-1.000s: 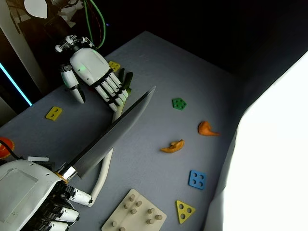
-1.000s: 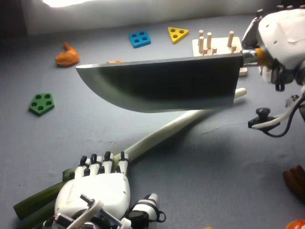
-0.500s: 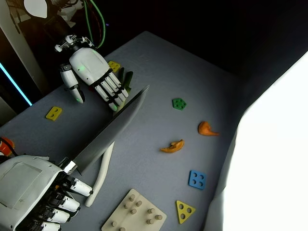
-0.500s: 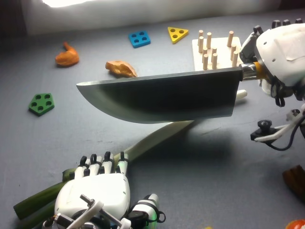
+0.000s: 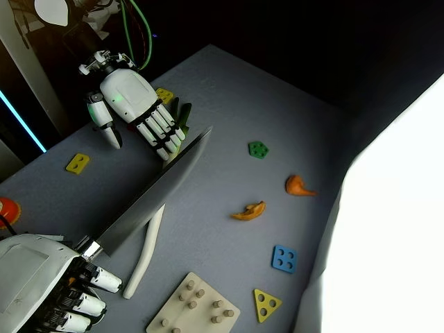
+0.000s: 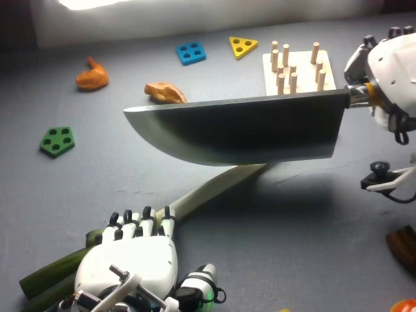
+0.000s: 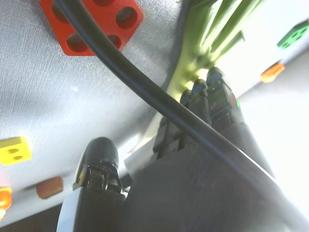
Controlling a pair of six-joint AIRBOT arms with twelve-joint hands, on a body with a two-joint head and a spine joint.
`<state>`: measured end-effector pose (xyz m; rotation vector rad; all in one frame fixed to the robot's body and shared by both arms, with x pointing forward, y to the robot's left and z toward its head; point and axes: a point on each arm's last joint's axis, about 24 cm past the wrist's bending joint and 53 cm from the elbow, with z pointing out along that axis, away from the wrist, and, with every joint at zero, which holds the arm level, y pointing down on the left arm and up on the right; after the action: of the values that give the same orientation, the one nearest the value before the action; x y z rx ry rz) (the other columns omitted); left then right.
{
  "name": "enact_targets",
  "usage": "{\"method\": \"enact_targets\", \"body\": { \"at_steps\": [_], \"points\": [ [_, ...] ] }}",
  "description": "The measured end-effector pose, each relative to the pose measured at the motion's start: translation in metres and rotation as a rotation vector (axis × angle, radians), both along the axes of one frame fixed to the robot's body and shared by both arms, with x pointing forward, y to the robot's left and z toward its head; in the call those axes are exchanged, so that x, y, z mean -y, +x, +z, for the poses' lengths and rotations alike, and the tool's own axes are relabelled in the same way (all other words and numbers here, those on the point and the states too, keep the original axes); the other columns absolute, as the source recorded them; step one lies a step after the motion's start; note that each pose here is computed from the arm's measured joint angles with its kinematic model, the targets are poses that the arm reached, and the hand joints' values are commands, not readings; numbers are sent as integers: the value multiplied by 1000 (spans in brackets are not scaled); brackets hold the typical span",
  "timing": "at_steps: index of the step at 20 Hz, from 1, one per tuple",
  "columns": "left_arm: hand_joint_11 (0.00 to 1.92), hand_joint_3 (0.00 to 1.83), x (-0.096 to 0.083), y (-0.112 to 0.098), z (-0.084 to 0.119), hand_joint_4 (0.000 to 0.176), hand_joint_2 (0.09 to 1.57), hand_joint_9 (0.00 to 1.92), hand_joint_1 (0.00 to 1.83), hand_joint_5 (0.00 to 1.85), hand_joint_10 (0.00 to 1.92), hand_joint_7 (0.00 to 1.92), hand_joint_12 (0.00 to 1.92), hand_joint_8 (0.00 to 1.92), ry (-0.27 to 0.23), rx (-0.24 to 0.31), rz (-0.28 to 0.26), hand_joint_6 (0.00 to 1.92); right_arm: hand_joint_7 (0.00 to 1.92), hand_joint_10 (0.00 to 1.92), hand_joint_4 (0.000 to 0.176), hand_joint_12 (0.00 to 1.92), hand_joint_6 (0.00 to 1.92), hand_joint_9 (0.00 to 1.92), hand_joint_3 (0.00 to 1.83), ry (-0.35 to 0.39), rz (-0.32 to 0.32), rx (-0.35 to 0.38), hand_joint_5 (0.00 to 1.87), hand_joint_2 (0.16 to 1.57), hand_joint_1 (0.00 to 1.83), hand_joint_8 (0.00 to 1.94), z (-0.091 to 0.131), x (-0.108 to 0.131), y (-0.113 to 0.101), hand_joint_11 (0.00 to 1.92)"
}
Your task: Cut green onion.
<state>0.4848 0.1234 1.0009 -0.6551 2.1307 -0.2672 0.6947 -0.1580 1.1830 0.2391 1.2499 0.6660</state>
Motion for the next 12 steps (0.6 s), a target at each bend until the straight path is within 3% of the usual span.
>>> {"method": "enact_targets", "body": {
  "at_steps": [7, 12],
  "points": [
    [0, 5, 0, 0, 0, 0, 1429, 24, 18, 57, 4, 40, 0, 3, 1, 0, 0, 12, 1583, 1921, 176, 1921, 1921, 1655, 611, -45, 3, -15, 1438, 864, 1569, 1941, -10, 22, -5, 1720],
    [0, 4, 0, 0, 0, 0, 1433, 24, 16, 36, 2, 34, 0, 0, 1, 0, 0, 3, 1565, 1921, 176, 1921, 1921, 1638, 609, -38, 7, 4, 1403, 853, 1585, 1941, -2, 19, -3, 1694]
  ]
}}
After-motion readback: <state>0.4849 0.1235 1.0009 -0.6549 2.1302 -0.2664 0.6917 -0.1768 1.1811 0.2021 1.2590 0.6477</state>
